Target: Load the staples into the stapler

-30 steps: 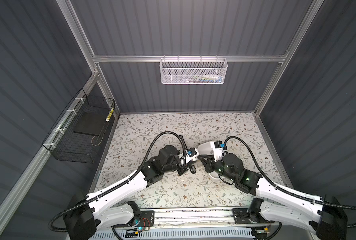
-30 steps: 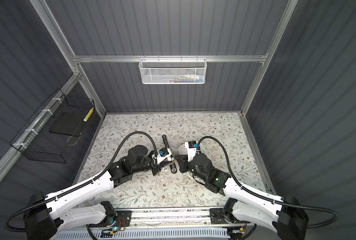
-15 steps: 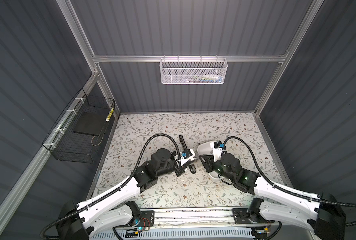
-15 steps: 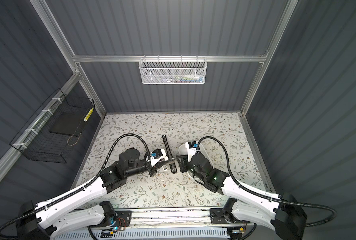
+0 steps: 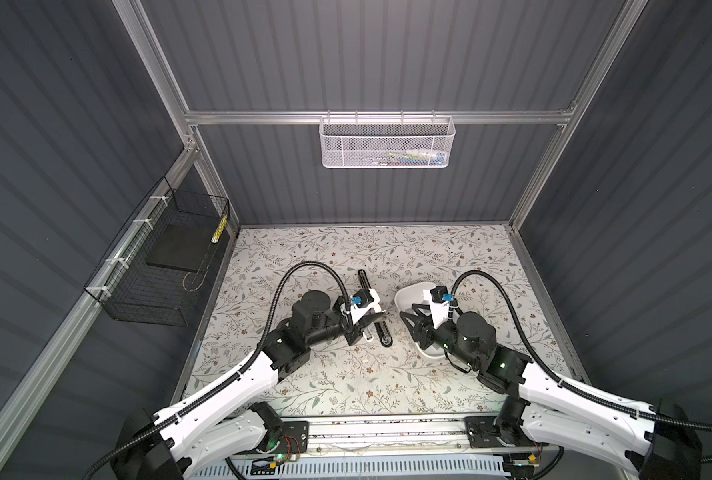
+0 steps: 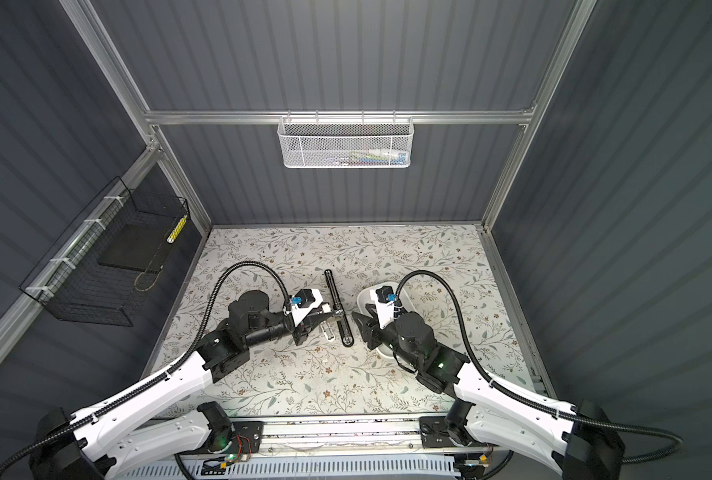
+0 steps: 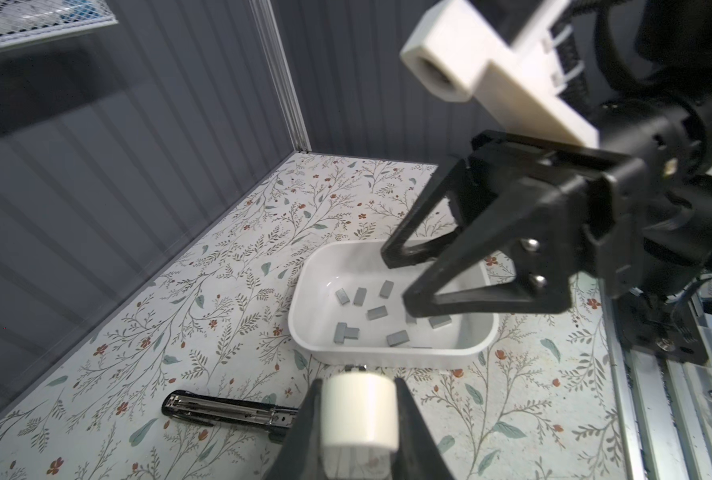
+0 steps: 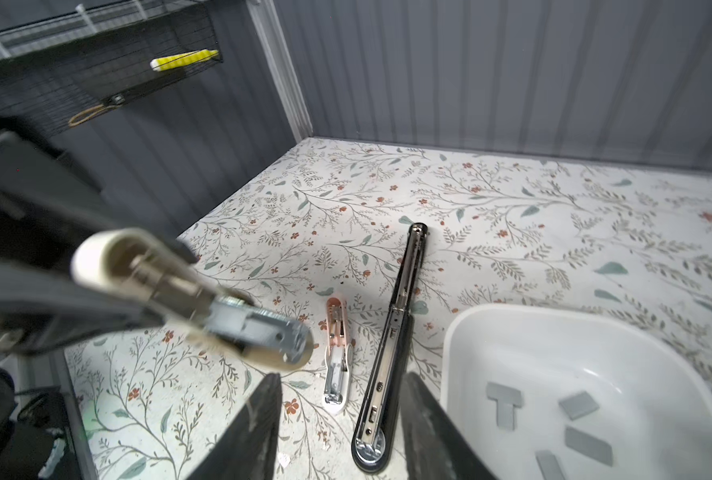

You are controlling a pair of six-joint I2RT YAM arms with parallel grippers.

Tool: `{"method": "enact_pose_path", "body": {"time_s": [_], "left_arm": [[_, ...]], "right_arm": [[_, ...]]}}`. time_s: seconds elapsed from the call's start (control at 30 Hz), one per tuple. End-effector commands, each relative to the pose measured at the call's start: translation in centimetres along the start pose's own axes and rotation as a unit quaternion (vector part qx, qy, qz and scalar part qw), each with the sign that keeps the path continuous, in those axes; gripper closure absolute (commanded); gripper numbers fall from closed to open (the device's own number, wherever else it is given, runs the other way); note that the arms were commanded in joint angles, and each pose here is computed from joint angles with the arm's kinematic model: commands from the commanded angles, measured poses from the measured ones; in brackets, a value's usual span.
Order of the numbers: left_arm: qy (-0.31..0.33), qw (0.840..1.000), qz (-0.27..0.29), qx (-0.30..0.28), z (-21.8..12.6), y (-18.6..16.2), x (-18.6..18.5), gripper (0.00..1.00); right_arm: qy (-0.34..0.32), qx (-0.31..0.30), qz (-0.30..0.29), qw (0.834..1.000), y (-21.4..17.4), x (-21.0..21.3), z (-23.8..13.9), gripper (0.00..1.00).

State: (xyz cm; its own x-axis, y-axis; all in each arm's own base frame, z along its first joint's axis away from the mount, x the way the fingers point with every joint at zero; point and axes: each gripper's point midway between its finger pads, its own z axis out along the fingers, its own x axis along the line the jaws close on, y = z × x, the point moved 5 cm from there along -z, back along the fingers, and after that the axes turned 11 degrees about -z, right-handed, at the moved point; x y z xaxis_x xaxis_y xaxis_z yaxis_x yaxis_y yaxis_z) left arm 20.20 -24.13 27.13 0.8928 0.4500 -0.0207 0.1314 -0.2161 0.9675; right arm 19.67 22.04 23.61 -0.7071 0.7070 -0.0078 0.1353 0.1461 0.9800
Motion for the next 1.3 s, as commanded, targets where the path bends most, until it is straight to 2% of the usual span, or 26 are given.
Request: {"method": "enact_pose_path", "body": {"time_s": [0.0,0.1,0.23,0.33,0.43,0.67,0.77,1.07,1.27], "left_arm": [[-0.045,0.999,-0.008,-0.017,0.0,0.1,0.1,1.0],[-0.079,0.997,0.004,-0.017,0.1,-0.2,-0.2,1.0],[-0.136,0.99,0.023,-0.017,-0.2,0.0,-1.5,1.0],[-0.163,0.986,0.029,-0.022,-0.5,0.1,-2.2,1.0],[-0.186,0.982,0.035,-0.022,-0.8,0.0,-2.8,1.0],[-0.219,0.974,0.042,-0.027,-0.9,0.2,-3.4,1.0],[-0.237,0.97,0.045,-0.029,-1.0,0.3,-3.8,1.0],[-0.252,0.966,0.046,-0.03,-1.2,0.3,-4.2,1.0],[-0.258,0.964,0.047,-0.034,-1.4,0.3,-4.3,1.0]], "right_arm": [[0.055,-0.037,-0.11,0.992,0.7,1.4,-0.2,0.33],[0.116,-0.048,-0.15,0.981,0.0,2.8,-0.5,0.2],[0.171,-0.044,-0.18,0.968,-0.5,4.0,-0.9,0.14],[0.21,-0.044,-0.188,0.958,-0.7,4.7,-1.3,0.14],[0.244,-0.045,-0.186,0.951,-0.7,5.0,-1.6,0.16],[0.258,-0.044,-0.186,0.947,-0.8,5.0,-2.2,0.25],[0.259,-0.043,-0.183,0.947,-0.6,5.0,-2.1,0.28],[0.255,-0.026,-0.175,0.951,0.2,4.9,-0.5,0.29],[0.251,-0.022,-0.173,0.952,0.7,4.8,0.1,0.37]]}}
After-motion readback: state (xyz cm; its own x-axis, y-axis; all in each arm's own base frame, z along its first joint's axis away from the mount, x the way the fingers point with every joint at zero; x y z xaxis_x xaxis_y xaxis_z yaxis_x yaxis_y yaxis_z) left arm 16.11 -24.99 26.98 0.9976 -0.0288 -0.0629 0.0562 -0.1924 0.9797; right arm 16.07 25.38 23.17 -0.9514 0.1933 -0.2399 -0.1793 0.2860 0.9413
